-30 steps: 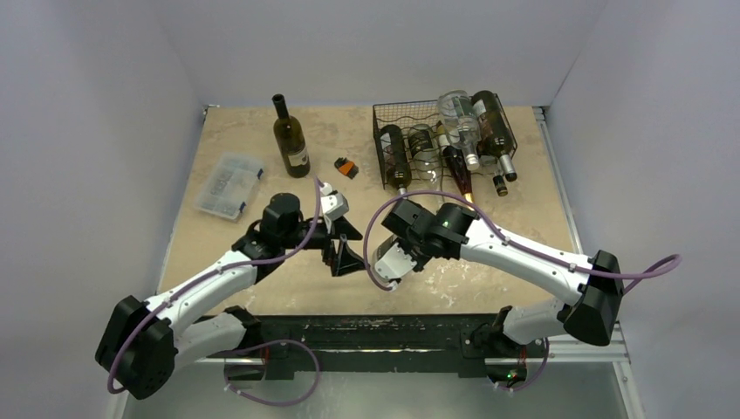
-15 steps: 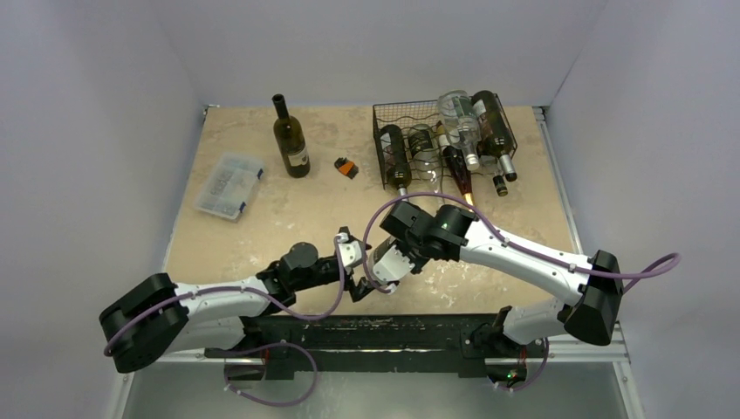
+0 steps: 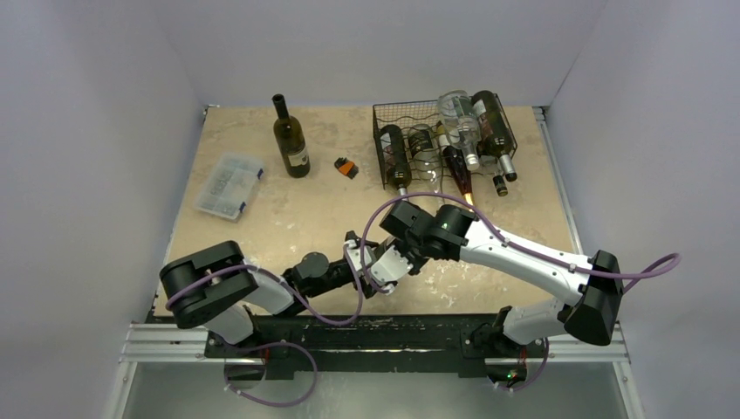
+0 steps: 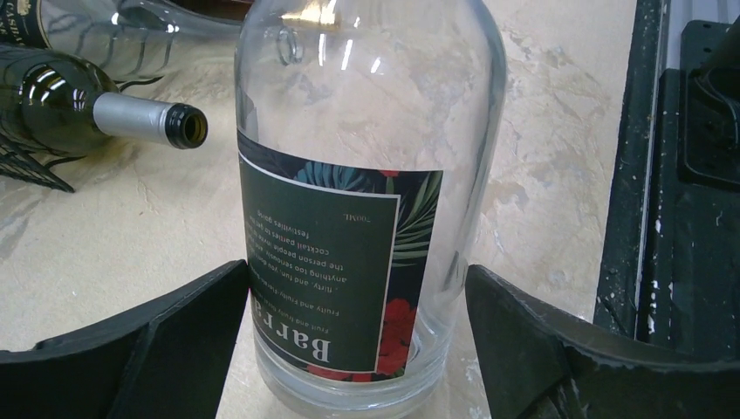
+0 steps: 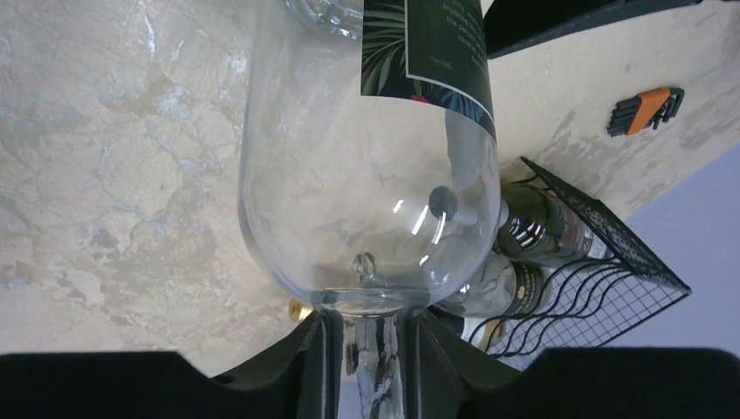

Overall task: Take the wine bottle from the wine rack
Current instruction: Place the wine bottle at the center of the board.

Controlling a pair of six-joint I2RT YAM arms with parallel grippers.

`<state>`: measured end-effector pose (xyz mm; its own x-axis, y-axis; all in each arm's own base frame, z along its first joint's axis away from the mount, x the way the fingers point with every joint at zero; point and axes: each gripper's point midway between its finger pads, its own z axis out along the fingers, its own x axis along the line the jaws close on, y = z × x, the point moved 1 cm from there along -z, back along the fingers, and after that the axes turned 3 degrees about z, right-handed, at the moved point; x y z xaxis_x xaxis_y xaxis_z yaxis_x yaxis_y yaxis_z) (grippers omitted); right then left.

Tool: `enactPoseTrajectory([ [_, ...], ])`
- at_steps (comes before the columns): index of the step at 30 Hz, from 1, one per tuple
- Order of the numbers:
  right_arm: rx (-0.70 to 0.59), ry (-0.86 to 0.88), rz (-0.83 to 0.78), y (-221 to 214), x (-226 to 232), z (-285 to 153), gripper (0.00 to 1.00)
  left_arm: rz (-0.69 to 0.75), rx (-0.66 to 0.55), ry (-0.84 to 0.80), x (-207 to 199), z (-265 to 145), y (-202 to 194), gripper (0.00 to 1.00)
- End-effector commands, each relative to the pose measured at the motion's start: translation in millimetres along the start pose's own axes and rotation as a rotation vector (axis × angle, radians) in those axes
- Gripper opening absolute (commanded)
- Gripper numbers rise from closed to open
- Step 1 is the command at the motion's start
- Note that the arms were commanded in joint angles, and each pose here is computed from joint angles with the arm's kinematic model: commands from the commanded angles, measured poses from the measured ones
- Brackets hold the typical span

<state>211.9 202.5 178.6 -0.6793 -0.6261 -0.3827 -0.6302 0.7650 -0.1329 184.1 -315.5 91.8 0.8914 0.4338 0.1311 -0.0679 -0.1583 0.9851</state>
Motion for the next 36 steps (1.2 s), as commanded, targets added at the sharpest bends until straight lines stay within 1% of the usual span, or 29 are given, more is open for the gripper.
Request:
enactPoseTrajectory([
  [1,-0.122,-0.084,0.049,18.9,-19.7,-16.4,0.21,-0.021,-0.147,0.019,1.4,4.8,24.0,0.87],
  [8,-0.206,-0.08,0.081,31.9,-23.7,-23.1,0.27,-0.029,-0.096,0.022,0.2,6.9,11.4,0.73],
  [9,-0.222,-0.079,0.086,34.5,-24.5,-24.2,0.28,-0.055,-0.085,0.022,-0.7,7.1,9.0,0.7],
  [12,-0.286,-0.072,0.104,45.0,-25.7,-27.9,0.32,-0.069,-0.066,0.027,-0.9,6.3,3.0,0.64],
  [15,-0.314,-0.068,0.127,49.4,-24.7,-28.7,0.38,-0.077,-0.058,0.032,-0.9,4.7,-1.1,0.62],
  [17,-0.322,-0.066,0.137,50.5,-23.6,-27.8,0.43,-0.08,-0.049,0.036,-0.6,4.2,-4.5,0.6],
  [19,-0.323,-0.063,0.142,50.8,-22.7,-26.9,0.47,-0.085,-0.042,0.037,-0.9,4.4,-7.0,0.6],
  [25,-0.311,-0.08,0.146,48.3,-29.1,-32.0,0.54,-0.096,-0.023,0.053,-0.1,1.6,-17.3,0.59],
  [30,-0.326,-0.071,0.159,50.8,-29.7,-34.6,0.58,-0.099,-0.011,0.065,0.9,-2.3,-23.1,0.59],
  [36,-0.437,-0.051,0.21,60.2,-29.0,-53.3,0.73,-0.099,-0.017,0.072,2.2,-2.9,-20.9,0.59],
])
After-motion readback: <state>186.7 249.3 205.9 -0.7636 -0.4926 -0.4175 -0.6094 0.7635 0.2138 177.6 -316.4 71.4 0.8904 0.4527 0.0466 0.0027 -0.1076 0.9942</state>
